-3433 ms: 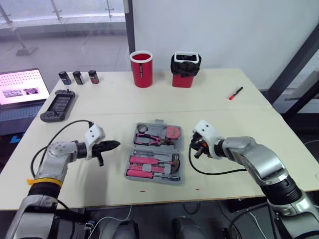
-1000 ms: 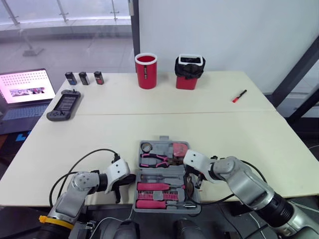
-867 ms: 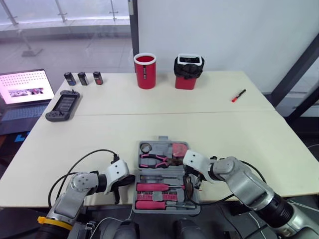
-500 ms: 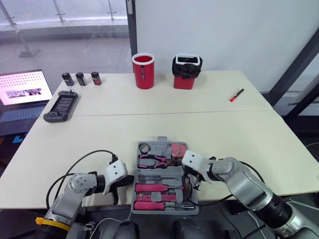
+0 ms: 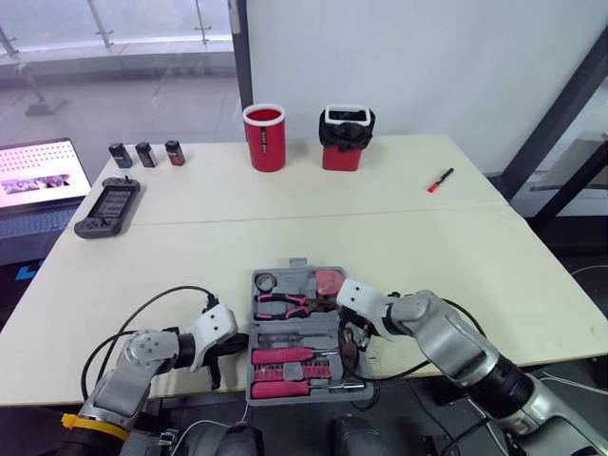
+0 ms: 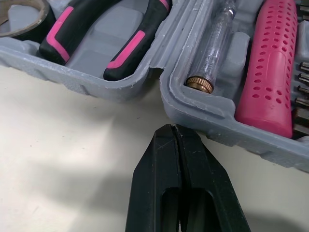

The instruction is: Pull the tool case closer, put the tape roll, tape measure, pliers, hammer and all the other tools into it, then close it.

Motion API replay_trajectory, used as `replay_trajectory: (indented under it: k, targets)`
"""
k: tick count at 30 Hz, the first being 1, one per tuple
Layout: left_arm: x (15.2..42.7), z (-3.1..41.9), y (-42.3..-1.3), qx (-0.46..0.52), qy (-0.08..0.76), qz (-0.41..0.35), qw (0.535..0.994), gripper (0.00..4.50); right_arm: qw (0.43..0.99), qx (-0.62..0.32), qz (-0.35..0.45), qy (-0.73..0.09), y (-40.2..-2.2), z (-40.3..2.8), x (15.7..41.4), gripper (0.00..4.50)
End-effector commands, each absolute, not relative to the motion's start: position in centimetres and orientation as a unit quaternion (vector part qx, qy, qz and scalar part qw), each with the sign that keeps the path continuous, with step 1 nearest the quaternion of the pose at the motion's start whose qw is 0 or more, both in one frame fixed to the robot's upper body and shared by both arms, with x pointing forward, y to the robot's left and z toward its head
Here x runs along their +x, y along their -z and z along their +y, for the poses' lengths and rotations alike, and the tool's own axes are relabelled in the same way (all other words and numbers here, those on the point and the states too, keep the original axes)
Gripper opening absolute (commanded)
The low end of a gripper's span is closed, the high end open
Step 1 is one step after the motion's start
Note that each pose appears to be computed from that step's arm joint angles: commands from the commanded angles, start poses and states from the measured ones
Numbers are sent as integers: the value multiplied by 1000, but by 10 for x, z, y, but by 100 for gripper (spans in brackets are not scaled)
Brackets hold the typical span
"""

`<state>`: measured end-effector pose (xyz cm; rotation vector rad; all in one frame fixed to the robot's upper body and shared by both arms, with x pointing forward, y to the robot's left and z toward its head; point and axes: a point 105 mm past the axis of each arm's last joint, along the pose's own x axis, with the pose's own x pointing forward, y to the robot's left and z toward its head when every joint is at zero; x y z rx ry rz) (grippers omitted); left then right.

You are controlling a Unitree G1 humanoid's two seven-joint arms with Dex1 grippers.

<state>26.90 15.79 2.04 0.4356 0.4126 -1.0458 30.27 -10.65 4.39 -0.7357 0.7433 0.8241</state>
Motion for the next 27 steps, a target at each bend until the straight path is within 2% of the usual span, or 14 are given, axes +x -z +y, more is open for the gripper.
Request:
replay_trajectory:
  k: [1, 9, 27]
  targets:
    - [277, 153, -26, 195, 487, 178, 832, 3, 772, -332, 286, -460, -56, -60, 292, 0]
    - [284, 159, -30, 195, 472, 175, 842, 3, 768, -332, 290, -465, -55, -60, 289, 0]
    - [279, 166, -28, 202, 479, 193, 832, 3, 768, -350, 274, -460, -56, -54, 308, 0]
